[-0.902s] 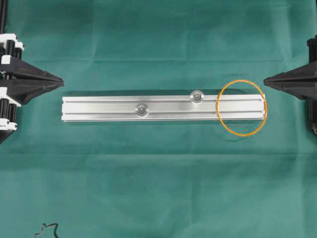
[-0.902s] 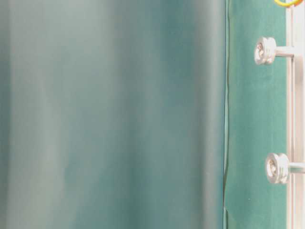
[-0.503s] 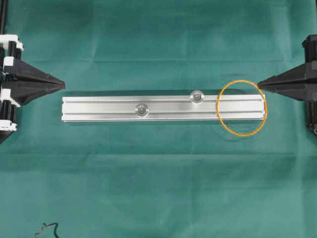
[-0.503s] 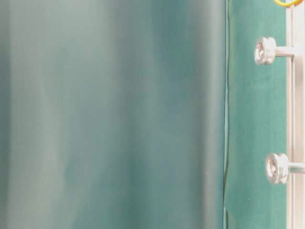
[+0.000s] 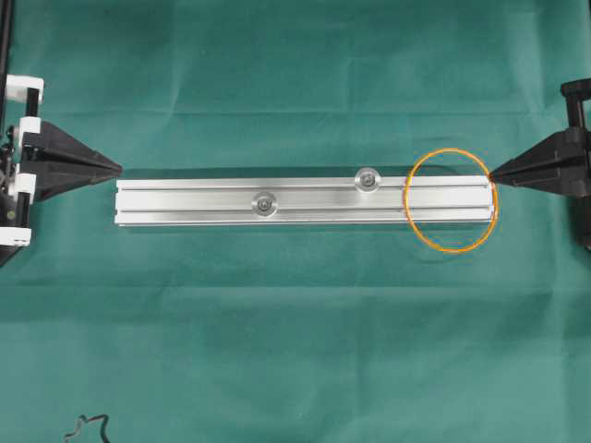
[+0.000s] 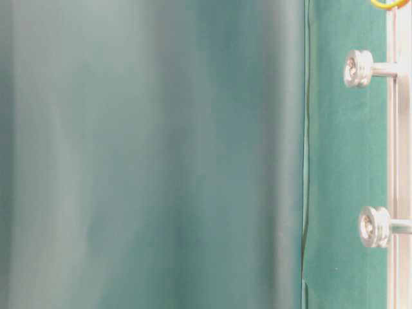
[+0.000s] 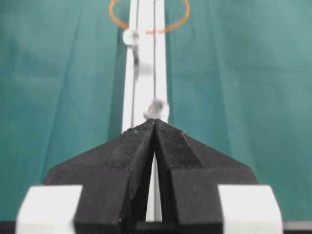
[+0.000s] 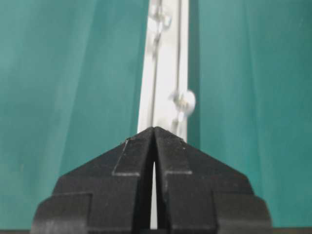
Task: Hook the rubber onto the shaft.
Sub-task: 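Raise the right gripper and open it above the orange ring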
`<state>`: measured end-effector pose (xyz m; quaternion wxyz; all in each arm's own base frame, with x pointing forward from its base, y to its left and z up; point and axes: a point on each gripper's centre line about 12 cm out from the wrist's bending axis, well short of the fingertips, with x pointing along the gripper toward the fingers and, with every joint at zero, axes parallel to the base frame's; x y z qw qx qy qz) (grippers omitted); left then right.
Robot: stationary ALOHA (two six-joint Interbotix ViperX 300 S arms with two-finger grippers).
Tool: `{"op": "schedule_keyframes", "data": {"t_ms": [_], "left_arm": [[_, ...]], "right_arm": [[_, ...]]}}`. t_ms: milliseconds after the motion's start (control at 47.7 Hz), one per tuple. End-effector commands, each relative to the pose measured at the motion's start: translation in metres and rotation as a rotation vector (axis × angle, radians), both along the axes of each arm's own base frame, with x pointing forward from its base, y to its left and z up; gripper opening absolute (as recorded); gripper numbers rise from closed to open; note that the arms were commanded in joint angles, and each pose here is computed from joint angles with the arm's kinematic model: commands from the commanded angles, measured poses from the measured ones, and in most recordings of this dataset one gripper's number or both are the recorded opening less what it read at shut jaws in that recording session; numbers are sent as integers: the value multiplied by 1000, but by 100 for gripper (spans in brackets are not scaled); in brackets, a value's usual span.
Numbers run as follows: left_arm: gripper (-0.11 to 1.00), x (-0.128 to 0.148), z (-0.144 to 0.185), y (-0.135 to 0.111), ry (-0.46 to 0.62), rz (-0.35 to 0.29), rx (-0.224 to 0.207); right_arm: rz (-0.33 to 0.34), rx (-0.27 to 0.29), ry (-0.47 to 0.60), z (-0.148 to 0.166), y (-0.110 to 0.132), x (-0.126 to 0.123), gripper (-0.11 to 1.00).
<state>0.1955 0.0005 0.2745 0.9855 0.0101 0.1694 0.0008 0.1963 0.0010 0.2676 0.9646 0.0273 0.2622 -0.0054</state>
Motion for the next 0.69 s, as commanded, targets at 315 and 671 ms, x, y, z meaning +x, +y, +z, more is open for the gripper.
{"op": "schedule_keyframes", "data": {"t_ms": [315,671], "left_arm": [[0,3,14,0,21,1,0],[0,5,15,0,25,0,2]], "right_arm": [[-8,13,74,2,0,-1,3],[-22,32,150,-2,0,-3,3]]}}
